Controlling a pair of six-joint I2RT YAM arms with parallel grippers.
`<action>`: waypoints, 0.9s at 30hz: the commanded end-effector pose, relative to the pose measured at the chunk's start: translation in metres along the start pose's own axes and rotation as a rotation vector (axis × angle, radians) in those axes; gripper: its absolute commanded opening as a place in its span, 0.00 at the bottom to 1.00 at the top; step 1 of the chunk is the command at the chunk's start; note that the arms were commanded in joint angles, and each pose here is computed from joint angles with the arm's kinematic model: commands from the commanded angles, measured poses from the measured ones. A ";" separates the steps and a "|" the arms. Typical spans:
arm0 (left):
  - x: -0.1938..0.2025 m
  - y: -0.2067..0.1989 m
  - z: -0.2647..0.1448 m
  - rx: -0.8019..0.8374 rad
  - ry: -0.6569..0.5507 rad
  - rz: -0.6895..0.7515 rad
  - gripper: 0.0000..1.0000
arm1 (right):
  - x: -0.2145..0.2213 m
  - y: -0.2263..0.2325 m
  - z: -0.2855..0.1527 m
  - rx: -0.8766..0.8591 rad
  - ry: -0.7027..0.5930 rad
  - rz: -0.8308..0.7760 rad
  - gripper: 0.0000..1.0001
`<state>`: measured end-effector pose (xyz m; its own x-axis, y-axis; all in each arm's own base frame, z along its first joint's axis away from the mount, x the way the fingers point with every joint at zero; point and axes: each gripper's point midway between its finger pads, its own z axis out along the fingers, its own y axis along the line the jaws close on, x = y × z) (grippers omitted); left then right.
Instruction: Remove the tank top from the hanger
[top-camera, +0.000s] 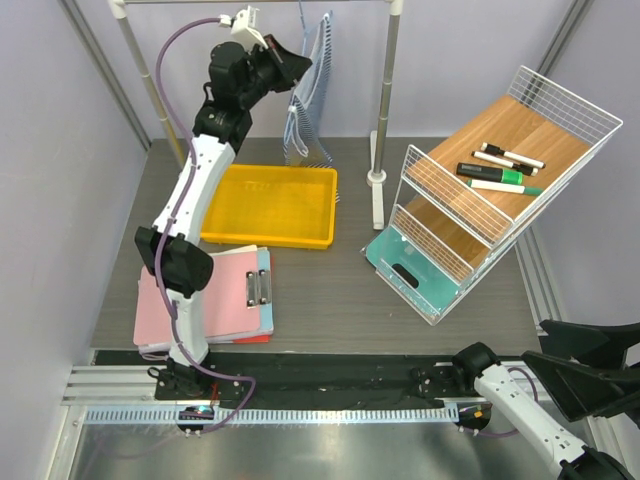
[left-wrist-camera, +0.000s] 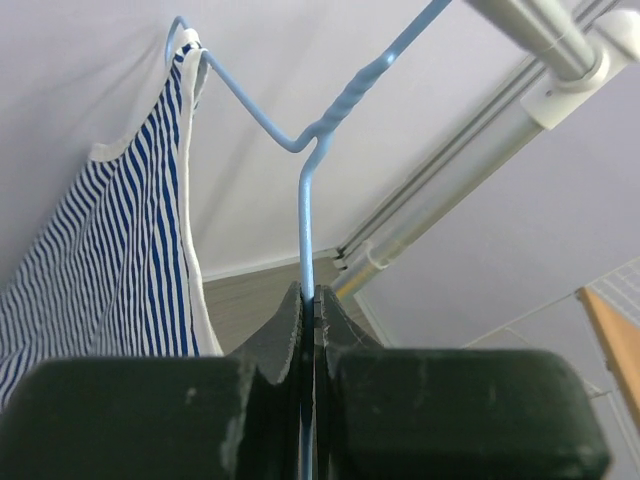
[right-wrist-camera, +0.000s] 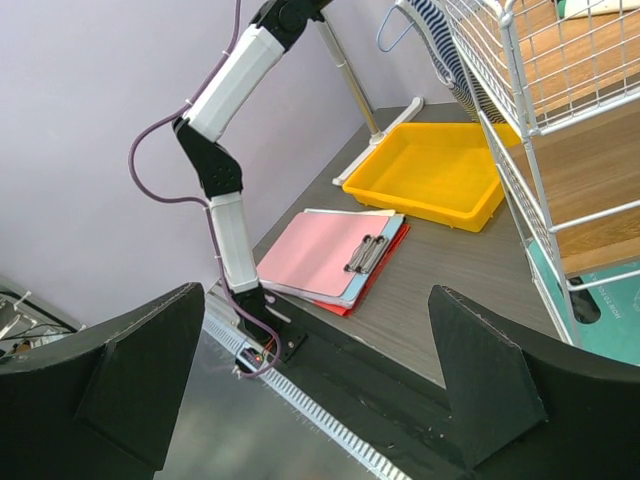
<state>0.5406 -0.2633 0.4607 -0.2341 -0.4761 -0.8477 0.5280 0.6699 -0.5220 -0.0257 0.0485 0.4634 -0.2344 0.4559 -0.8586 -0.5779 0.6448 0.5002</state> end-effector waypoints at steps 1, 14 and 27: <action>-0.075 -0.067 -0.030 0.167 -0.174 -0.042 0.00 | -0.011 0.005 0.009 -0.014 -0.015 -0.004 1.00; -0.111 -0.125 -0.102 0.240 -0.190 -0.139 0.00 | -0.012 0.015 0.005 -0.058 -0.004 -0.001 1.00; -0.101 -0.179 -0.210 0.346 -0.123 -0.214 0.00 | -0.012 0.009 0.021 -0.051 0.054 -0.143 1.00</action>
<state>0.3567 -0.2283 0.5714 -0.3417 -0.6341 -0.6937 0.6148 0.4075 -0.6753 -0.0312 0.0500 0.4757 -0.1880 0.4047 -0.8949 -0.6284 0.6507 0.4263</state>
